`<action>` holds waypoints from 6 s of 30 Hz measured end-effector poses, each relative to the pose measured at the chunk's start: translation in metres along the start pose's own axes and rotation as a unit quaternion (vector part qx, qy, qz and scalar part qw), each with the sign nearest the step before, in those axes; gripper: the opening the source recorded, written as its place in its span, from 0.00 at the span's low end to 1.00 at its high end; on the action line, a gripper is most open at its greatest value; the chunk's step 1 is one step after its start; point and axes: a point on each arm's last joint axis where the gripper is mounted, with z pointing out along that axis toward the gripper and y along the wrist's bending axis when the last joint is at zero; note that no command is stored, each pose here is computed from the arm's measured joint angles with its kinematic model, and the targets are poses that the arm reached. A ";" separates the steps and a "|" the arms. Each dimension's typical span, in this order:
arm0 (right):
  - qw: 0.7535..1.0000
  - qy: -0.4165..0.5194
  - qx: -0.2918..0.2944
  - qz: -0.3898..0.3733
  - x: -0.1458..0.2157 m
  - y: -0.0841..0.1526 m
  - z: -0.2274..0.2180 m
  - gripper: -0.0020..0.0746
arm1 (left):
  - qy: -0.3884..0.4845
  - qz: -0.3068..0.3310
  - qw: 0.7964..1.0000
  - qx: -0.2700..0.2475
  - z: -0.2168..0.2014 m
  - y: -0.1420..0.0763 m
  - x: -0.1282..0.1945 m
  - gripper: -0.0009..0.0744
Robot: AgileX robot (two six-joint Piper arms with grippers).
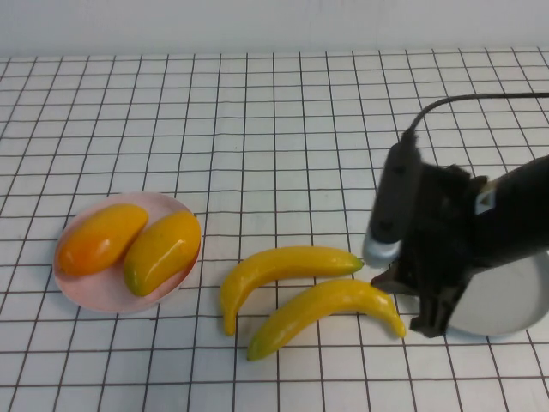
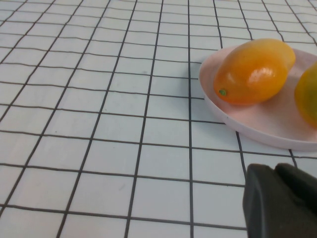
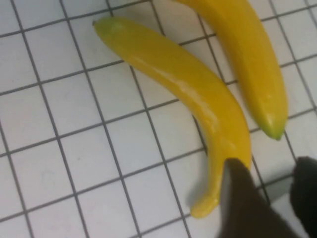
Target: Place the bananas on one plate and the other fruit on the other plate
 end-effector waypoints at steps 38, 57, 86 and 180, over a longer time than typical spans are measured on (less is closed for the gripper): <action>0.978 0.145 -0.061 -0.139 -0.038 -0.015 0.137 0.44 | 0.000 0.000 1.000 0.000 0.000 0.000 0.000 0.01; 0.924 0.175 0.110 0.323 0.082 -0.092 0.009 0.44 | 0.000 0.000 1.000 0.000 0.000 0.000 0.000 0.01; 0.930 0.189 0.076 0.305 0.045 -0.130 0.030 0.59 | 0.000 0.000 1.000 0.000 0.000 0.000 0.000 0.01; 0.856 0.188 0.056 0.478 0.105 -0.063 0.050 0.55 | 0.000 0.000 1.000 0.000 0.000 0.000 0.000 0.01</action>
